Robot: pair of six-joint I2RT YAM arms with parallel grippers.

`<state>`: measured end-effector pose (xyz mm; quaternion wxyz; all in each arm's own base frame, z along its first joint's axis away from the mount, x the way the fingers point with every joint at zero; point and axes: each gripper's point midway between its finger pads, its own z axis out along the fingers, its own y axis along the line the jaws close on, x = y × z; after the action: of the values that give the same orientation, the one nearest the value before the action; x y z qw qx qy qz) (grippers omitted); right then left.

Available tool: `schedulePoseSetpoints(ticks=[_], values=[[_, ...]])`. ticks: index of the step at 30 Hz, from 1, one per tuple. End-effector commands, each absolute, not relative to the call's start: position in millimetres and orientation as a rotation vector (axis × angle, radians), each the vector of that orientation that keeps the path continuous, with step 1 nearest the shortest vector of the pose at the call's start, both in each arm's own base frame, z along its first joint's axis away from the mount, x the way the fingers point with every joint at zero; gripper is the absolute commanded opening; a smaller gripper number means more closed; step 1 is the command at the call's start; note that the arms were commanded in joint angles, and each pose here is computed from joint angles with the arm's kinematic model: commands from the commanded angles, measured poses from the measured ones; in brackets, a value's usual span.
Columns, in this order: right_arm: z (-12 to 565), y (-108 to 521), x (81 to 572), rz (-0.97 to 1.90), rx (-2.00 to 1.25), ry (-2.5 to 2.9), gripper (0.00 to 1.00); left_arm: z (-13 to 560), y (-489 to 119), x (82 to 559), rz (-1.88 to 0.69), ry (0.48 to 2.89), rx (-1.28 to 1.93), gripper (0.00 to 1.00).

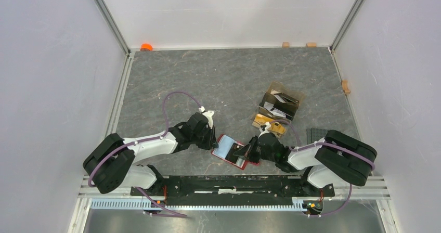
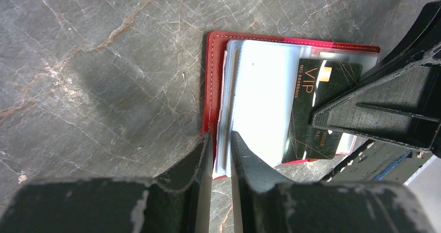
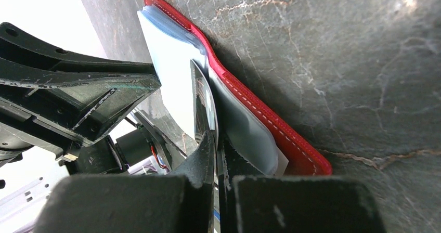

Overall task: Put the credit cards into the card holder
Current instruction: Insert the credit card into the card holder.

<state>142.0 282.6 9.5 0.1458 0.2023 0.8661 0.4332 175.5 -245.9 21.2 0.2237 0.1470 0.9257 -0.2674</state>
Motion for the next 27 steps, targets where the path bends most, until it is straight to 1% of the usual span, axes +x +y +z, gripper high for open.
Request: schedulePoseSetpoints(ticks=[1,6,12,17,21,27], values=[[-27,254,151,0.959,0.641,2.533,0.00,5,-238,165,-0.688,2.607,0.470,0.23],[-28,253,153,0.949,0.647,2.530,0.00,2,-234,167,-0.650,2.611,0.465,0.22],[-29,236,154,0.894,0.690,2.506,0.00,0,-227,171,-0.581,2.619,0.442,0.20],[-24,230,161,0.873,0.686,2.466,0.00,0,-225,173,-0.557,2.621,0.431,0.17],[-23,237,161,0.891,0.654,2.486,0.00,-1,-225,174,-0.553,2.623,0.429,0.16],[-27,249,149,0.944,0.596,2.566,0.00,-1,-225,173,-0.555,2.626,0.430,0.15]])
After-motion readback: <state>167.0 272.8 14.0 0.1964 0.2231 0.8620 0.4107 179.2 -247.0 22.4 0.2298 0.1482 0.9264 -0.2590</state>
